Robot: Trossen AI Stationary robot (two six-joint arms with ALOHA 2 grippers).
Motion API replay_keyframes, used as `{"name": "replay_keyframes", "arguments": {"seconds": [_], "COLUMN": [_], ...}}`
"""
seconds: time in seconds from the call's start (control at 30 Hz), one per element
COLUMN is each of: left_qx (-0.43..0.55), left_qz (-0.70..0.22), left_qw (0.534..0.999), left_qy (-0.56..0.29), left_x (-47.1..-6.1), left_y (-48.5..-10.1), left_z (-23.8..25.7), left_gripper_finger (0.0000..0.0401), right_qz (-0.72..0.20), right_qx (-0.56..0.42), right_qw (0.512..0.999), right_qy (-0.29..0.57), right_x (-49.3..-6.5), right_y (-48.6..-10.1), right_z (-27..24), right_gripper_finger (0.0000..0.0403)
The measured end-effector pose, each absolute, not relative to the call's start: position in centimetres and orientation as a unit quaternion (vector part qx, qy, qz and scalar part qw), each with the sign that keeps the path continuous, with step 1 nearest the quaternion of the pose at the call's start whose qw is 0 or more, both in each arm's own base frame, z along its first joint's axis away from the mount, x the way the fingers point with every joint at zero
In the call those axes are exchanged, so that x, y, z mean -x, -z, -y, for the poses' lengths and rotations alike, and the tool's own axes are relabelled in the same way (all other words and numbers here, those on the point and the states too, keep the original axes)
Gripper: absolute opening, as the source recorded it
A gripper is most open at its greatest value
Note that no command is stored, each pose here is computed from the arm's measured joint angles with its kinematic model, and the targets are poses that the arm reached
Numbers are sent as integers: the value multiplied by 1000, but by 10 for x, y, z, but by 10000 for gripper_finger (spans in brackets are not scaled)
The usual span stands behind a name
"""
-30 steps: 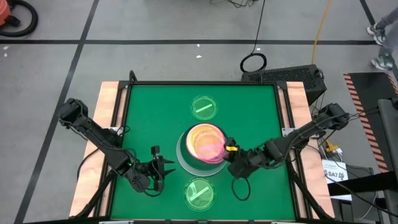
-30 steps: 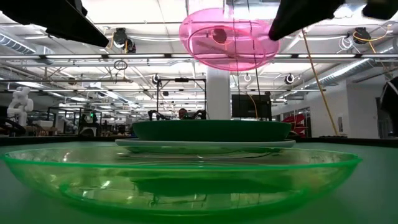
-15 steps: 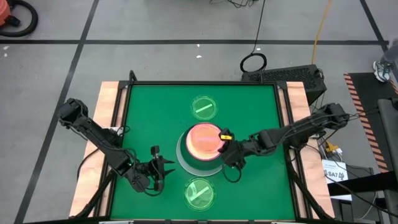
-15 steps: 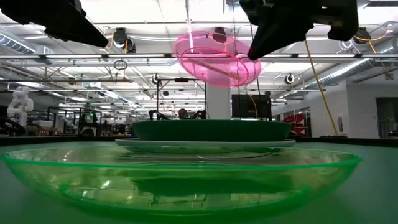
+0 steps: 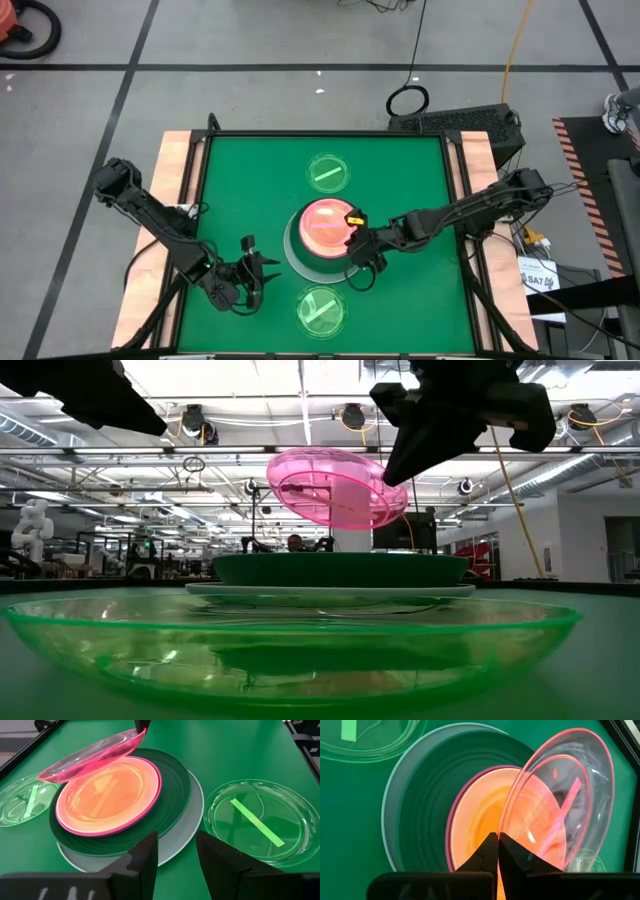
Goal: Stack plastic plates
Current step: Stack the small pink plate on top of the small orange plate
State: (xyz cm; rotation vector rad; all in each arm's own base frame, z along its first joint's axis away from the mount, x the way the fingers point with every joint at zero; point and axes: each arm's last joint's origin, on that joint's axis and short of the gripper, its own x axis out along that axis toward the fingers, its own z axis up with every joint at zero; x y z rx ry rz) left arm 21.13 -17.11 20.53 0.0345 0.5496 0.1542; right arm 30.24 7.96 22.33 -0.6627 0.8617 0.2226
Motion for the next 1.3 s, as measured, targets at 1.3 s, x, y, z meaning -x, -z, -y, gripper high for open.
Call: {"name": "replay_keyframes", "arguments": {"seconds": [1.3], "left_qx": [-16], "left_qz": [-274], "left_qw": [958], "left_qy": [-86], "left_x": [-211], "left_y": [-204], "left_z": [169], "left_gripper_finger": [143], "right_qz": [-412], "right_qx": [202], "right_qw": [887], "right_qy": [-53], "right_x": [-303], "right_y": [-224], "right_z": [-81], "right_gripper_finger": [0]}}
